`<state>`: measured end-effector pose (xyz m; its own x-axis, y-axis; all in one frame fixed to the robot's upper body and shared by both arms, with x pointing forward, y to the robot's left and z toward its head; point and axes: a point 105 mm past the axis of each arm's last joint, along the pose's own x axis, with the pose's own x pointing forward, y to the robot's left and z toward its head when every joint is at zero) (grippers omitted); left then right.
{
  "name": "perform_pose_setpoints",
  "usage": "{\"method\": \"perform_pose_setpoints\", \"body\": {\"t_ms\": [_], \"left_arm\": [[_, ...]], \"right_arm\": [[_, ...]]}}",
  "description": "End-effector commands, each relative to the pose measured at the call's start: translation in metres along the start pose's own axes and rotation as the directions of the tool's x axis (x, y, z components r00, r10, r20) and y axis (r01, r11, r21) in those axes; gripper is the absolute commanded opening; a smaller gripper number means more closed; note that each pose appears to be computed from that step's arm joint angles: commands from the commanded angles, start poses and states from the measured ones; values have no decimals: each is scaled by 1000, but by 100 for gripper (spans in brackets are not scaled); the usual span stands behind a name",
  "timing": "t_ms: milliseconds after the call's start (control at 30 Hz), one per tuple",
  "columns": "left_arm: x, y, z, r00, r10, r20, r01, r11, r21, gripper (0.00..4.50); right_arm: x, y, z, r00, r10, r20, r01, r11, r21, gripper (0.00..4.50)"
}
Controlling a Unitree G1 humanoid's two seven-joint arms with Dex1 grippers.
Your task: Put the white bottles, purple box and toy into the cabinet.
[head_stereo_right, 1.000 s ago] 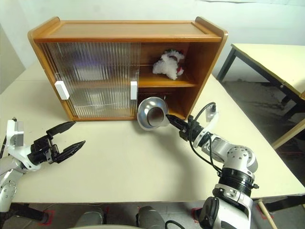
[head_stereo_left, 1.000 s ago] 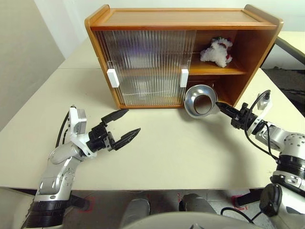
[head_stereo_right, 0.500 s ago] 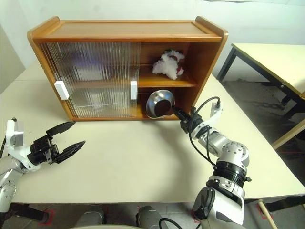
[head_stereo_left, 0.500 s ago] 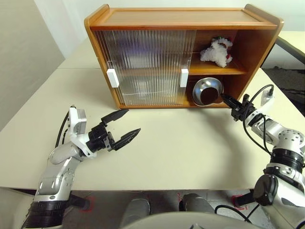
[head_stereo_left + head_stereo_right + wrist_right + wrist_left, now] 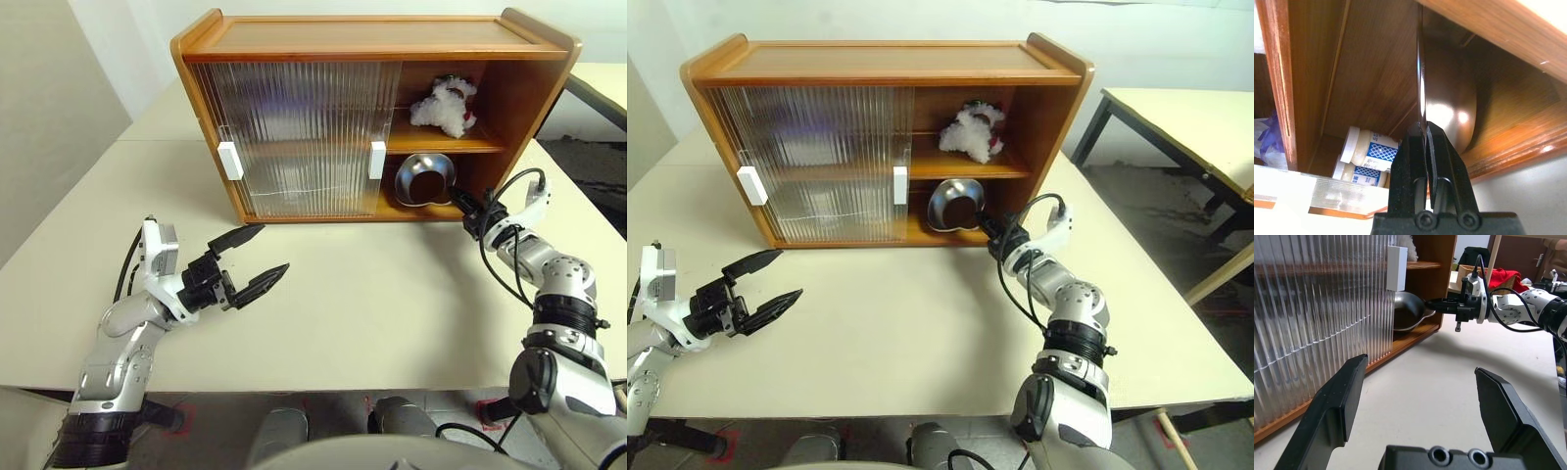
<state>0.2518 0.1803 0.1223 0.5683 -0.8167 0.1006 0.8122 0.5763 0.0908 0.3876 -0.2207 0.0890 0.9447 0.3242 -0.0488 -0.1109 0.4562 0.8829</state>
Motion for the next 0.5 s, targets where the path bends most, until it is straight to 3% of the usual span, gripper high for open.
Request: {"method": "perform_pose_setpoints", "body": {"t_ms": [33, 467, 500], "left_arm": [[3, -6, -1, 1000, -16, -13, 16, 1000, 4, 450], [1, -8, 3, 1000, -10, -19, 10, 1000, 1, 450], [1, -8, 3, 1000, -9, -20, 9, 1000, 0, 450]], "right_arm": [[11, -2, -8, 1000, -20, -3, 20, 1000, -23, 4], [23, -4, -9, 999, -37, 15, 37, 998, -46, 4], [22, -6, -8, 999, -40, 15, 40, 998, -50, 25]]}}
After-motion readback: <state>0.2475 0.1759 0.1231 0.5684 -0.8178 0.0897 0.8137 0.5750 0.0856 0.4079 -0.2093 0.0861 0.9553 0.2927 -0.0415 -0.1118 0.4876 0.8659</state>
